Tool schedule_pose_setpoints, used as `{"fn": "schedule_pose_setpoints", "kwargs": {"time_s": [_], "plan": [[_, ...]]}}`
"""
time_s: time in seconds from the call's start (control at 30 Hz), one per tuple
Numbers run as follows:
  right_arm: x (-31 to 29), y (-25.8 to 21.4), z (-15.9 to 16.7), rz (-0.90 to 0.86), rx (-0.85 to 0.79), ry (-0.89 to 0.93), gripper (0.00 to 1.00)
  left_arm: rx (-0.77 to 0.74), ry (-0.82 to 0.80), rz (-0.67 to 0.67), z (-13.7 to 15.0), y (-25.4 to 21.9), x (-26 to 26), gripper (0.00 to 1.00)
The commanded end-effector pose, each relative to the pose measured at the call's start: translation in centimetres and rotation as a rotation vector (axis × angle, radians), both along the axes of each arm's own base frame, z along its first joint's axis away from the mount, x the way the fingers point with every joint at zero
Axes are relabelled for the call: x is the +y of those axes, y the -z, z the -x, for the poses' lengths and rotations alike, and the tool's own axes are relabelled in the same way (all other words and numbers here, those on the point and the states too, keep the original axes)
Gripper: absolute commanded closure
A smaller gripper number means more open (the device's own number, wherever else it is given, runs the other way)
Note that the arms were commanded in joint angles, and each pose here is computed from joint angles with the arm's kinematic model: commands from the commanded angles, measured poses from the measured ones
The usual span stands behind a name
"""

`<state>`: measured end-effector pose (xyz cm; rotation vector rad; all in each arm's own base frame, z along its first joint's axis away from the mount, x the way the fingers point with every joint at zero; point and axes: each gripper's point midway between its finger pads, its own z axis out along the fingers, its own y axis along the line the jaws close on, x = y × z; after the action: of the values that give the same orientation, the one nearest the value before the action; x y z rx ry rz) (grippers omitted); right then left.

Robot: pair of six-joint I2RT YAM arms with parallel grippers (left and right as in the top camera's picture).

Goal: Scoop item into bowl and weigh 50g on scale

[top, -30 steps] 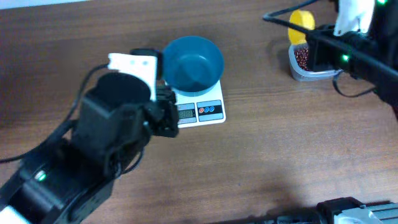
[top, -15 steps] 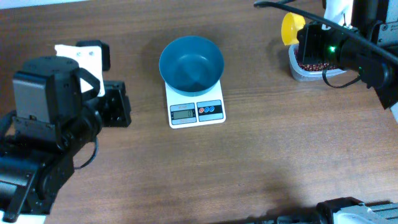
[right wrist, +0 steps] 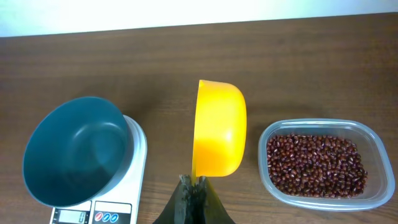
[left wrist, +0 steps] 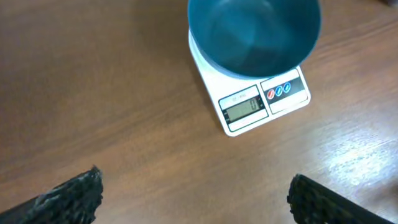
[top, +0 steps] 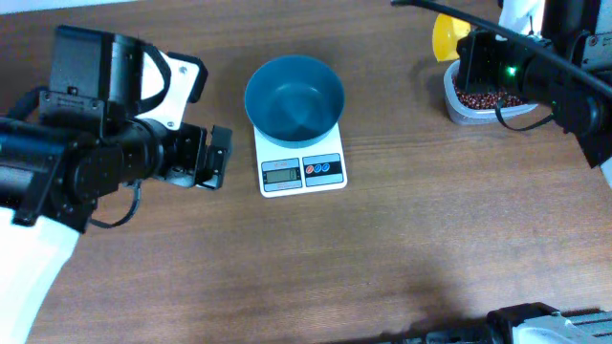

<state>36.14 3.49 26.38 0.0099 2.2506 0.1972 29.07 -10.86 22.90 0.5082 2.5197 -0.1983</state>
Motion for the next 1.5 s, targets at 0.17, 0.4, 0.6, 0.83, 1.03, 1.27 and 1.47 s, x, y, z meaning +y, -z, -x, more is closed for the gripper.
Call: {"fn": "schedule_pose_setpoints", "kwargs": {"time_s": [0.17,0.4,0.6,0.83,1.03,1.27,1.47], "plan": [[-0.1,-0.6,-0.1,-0.011,-0.015,0.009,0.96,0.049,0.172,-0.033,2.2,0.4,-0.6,0.01],[-0.1,-0.3,0.1,-0.009,0.000,0.009,0.96,0.065,0.277,-0.040,3.3,0.6,-1.3,0.01],[-0.1,0.1,0.5,-0.008,0.024,0.010,0.96,-0.082,0.465,0.025,5.6,-2.8,-2.8,0.01],[0.0,1.3,1.5,-0.011,0.088,0.003,0.96,-0.106,0.465,0.028,6.0,-3.4,-2.7,0.01],[1.3,1.1,1.7,-0.063,0.086,-0.056,0.96,-0.104,0.466,0.031,6.0,-3.4,-2.8,0.01],[1.3,1.1,1.7,-0.063,0.086,-0.056,0.96,-0.106,0.474,0.045,6.1,-3.5,-3.0,0.01],[1.3,1.3,1.9,-0.063,0.099,-0.055,0.96,-0.112,0.475,0.044,6.0,-3.6,-3.0,0.01]]}}
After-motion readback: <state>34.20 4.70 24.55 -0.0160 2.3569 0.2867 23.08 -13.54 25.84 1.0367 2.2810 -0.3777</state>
